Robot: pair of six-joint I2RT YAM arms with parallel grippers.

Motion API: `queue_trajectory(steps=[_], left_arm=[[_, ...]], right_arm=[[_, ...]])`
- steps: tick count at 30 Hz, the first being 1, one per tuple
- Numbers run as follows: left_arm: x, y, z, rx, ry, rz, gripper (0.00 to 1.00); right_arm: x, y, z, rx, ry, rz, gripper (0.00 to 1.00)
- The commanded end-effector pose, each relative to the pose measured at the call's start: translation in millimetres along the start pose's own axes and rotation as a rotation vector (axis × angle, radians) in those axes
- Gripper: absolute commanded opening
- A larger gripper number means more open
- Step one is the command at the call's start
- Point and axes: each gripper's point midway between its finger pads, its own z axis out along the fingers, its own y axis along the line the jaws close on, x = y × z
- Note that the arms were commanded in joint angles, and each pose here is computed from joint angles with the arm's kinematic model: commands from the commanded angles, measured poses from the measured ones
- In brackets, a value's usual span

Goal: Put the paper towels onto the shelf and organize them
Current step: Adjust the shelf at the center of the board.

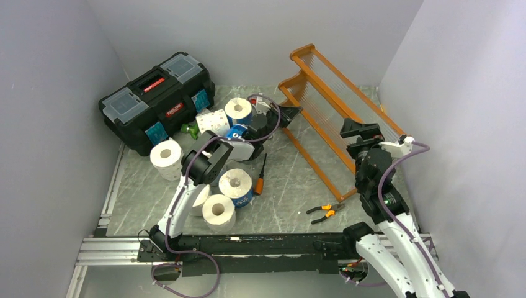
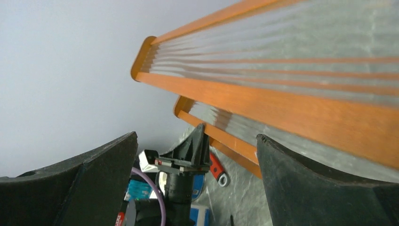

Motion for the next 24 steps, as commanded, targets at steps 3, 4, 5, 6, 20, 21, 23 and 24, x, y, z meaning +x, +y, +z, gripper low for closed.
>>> queue_trajectory(steps=[3, 4, 5, 6, 20, 21, 23, 24], left_arm=[[87, 32, -19, -0.030, 0.262, 0.119, 0.00], [85, 31, -20, -0.031, 0.258, 0.118, 0.00], [83, 32, -21, -0.035, 0.254, 0.118, 0.00], [80, 32, -22, -0.037, 0.250, 0.116, 0.03], [34, -5, -44, -0.035, 0.192, 0.133, 0.82], [31, -9, -46, -0.034, 0.190, 0.139, 0.87], [24, -20, -50, -0.033, 0.188, 0.151, 0.97], [22, -24, -52, -0.035, 0.191, 0.158, 0.99]], right_arm=[[-23, 22, 14, -0.066, -0.014, -0.069, 0.99], [-19, 23, 15, -0.080, 0.004, -0.076, 0.99], [-18, 23, 15, -0.084, 0.013, -0.087, 0.99], [-16, 23, 14, -0.088, 0.025, -0.097, 0.99], [-3, 40, -4, -0.201, 0.140, -0.200, 1.00], [-3, 41, -5, -0.207, 0.146, -0.206, 1.00], [-2, 43, -8, -0.220, 0.164, -0.217, 1.00], [0, 44, -11, -0.226, 0.178, -0.222, 1.00]])
